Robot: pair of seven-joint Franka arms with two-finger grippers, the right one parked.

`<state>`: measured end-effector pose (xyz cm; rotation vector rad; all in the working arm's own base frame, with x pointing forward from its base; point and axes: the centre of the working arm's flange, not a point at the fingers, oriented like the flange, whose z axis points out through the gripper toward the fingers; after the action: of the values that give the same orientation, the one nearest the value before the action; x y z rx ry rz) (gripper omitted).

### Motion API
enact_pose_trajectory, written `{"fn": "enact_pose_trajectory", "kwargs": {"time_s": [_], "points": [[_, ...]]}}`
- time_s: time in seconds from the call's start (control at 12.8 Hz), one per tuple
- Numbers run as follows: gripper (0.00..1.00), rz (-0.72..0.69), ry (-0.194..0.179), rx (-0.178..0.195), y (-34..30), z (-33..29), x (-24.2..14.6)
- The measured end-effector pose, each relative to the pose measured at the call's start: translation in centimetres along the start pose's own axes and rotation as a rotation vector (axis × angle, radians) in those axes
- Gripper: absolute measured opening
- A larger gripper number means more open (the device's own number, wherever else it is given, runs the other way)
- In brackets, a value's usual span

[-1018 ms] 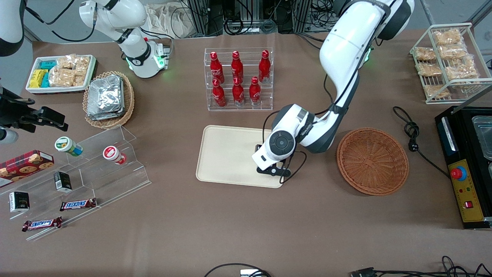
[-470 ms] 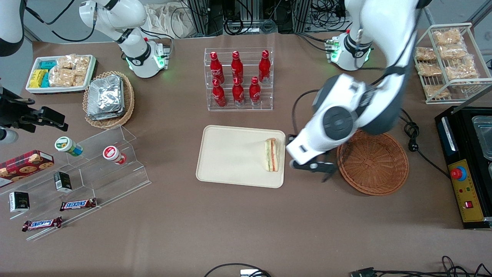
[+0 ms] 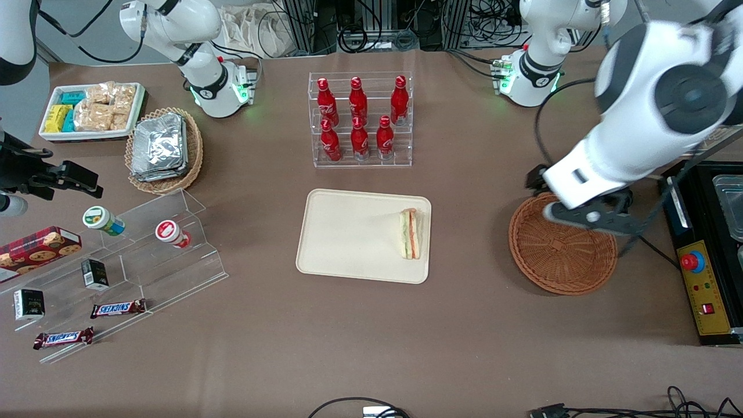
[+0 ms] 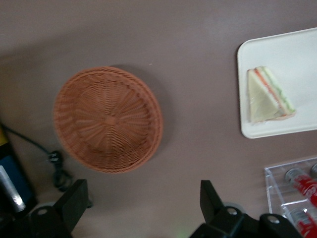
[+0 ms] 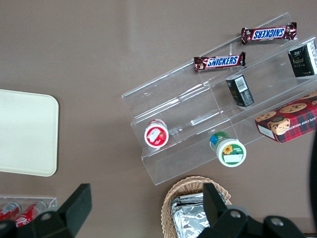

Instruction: Place sandwich from basket to tray

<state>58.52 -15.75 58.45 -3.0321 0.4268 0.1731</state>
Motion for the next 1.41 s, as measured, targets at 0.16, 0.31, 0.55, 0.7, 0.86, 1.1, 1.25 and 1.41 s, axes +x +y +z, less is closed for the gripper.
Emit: {"fn": "enact_pose_trajectory", "kwargs": {"time_s": [0.16,0.31,0.55,0.7,0.86,1.1,1.25,1.41], "points": [[1.0,-0.019,-0.001,0.023,-3.1,-2.0,-1.8],[1.0,-0.047,-0.018,0.018,-5.7,-2.7,-3.1],[1.0,-0.044,-0.082,0.006,-7.6,-1.9,-4.0],[1.0,-0.037,-0.099,0.005,-7.2,-1.5,-4.1],[1.0,-0.034,-0.117,0.004,-7.0,-0.9,-4.5],[1.0,-0.035,-0.131,0.005,-6.9,-0.5,-5.3],[0.99,-0.034,-0.141,0.006,-6.8,-0.2,-5.7],[0.99,-0.034,-0.155,0.006,-6.7,0.2,-6.3]]}}
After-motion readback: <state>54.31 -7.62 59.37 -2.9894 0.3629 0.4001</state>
